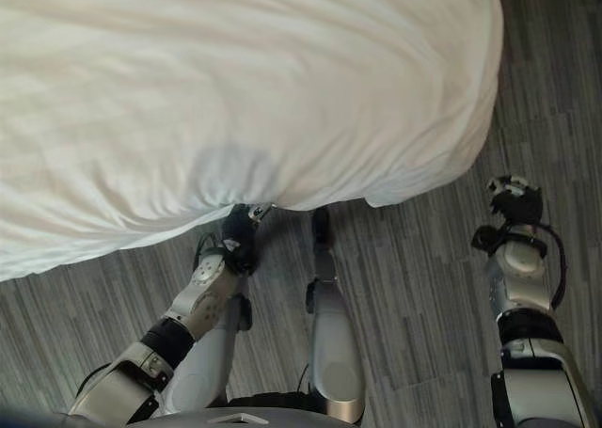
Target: Making the bed.
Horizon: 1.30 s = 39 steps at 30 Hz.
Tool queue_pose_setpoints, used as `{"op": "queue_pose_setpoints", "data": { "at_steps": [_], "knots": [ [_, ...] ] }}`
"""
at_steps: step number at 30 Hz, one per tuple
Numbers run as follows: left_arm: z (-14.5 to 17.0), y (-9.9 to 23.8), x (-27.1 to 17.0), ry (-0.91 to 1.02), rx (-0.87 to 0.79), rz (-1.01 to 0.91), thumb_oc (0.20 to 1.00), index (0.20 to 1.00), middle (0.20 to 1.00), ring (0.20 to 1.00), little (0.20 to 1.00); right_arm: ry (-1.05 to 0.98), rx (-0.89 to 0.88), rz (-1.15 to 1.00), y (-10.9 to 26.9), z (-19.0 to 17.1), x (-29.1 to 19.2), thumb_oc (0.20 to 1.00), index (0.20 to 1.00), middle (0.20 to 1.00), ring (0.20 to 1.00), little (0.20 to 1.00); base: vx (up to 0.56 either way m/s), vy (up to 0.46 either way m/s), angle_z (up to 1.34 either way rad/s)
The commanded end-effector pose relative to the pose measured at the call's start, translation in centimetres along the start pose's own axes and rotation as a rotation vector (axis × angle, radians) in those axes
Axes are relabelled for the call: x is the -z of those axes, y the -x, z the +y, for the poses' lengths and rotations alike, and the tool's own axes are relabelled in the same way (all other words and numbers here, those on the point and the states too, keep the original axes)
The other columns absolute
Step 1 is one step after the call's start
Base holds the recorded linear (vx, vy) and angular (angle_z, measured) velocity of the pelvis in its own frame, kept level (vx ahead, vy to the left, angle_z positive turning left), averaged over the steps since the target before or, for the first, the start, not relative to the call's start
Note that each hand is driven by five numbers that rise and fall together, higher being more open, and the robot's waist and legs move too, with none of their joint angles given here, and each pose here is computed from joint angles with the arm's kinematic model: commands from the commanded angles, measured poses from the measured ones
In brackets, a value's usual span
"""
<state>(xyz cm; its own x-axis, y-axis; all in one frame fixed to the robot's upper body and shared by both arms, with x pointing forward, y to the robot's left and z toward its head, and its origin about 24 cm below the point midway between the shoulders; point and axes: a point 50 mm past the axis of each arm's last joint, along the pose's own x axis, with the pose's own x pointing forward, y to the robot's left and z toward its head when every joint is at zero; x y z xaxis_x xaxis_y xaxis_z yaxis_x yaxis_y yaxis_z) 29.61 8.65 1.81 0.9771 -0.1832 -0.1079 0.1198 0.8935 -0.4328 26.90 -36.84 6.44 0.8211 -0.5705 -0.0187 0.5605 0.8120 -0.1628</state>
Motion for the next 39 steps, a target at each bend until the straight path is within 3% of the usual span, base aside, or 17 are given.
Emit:
{"op": "queue_pose_setpoints", "data": {
  "at_steps": [1, 7, 8, 9, 10, 11, 13, 23, 27, 32, 39],
  "knots": [
    [-2.8, -0.6, -0.7, 0.094, 0.094, -0.056, 1.0, 1.0, 1.0, 1.0, 1.0, 0.121, -0.023, -0.085, -1.3, -1.3, -3.0, 1.0, 1.0, 1.0, 1.0, 1.0, -0.03, 0.022, -0.04],
    [-0.3, 1.2, 1.6, 0.05, 0.054, 0.035, 1.0, 1.0, 1.0, 1.0, 1.0, 0.421, -0.286, -0.148, 1.7, 3.7, -1.4, 1.0, 1.0, 1.0, 1.0, 1.0, -0.02, 0.088, 0.12],
    [0.4, 2.8, 3.5, 0.008, 0.071, 0.114, 1.0, 1.0, 1.0, 1.0, 1.0, 0.758, -0.398, -0.175, 4.2, 5.6, 1.2, 1.0, 1.0, 1.0, 1.0, 1.0, 0.02, 0.149, 0.25],
    [0.4, 2.8, 3.5, 0.008, 0.071, 0.115, 1.0, 1.0, 1.0, 1.0, 1.0, 0.758, -0.399, -0.174, 4.3, 5.6, 1.2, 1.0, 1.0, 1.0, 1.0, 1.0, -0.06, 0.15, 0.21],
    [0.8, 3.3, 4.0, -0.006, 0.073, 0.143, 1.0, 1.0, 1.0, 1.0, 1.0, 0.922, -0.463, -0.179, 5.2, 7.2, 3.0, 1.0, 1.0, 1.0, 1.0, 1.0, -0.08, 0.034, 0.17],
    [0.9, 3.3, 4.0, -0.007, 0.071, 0.142, 1.0, 1.0, 1.0, 1.0, 1.0, 0.922, -0.464, -0.18, 5.2, 7.3, 3.1, 1.0, 1.0, 1.0, 1.0, 1.0, -0.23, 0.072, 0.16],
    [1.8, 3.5, 5.0, -0.106, 0.063, 0.206, 1.0, 1.0, 1.0, 1.0, 1.0, 0.912, -0.592, -0.146, 7.3, 11.1, 5.3, 1.0, 1.0, 1.0, 1.0, 1.0, -0.27, 0.052, -0.11],
    [5.1, 6.1, 7.0, -0.057, -0.095, 0.284, 1.0, 1.0, 1.0, 1.0, 1.0, 0.901, -0.659, -0.08, 9.0, 11.9, 7.1, 1.0, 1.0, 1.0, 1.0, 1.0, -0.17, -0.12, -0.93],
    [4.7, 5.9, 5.3, -0.168, -0.077, 0.187, 1.0, 1.0, 1.0, 1.0, 1.0, 0.893, -0.621, -0.213, 8.2, 11.9, 4.4, 1.0, 1.0, 1.0, 1.0, 1.0, -0.22, -0.278, -0.74],
    [3.0, 3.7, 1.3, -0.175, -0.107, -0.016, 1.0, 1.0, 1.0, 1.0, 1.0, 0.652, -0.466, -0.287, 8.1, 11.5, 1.6, 1.0, 1.0, 1.0, 1.0, 1.0, -0.04, -0.142, -1.0],
    [1.0, 2.6, -1.4, -0.158, -0.058, -0.145, 1.0, 1.0, 1.0, 1.0, 1.0, 0.464, -0.465, -0.317, 9.1, 12.2, 0.3, 1.0, 1.0, 1.0, 1.0, 1.0, 0.14, 0.003, -0.54]
  ]
}}
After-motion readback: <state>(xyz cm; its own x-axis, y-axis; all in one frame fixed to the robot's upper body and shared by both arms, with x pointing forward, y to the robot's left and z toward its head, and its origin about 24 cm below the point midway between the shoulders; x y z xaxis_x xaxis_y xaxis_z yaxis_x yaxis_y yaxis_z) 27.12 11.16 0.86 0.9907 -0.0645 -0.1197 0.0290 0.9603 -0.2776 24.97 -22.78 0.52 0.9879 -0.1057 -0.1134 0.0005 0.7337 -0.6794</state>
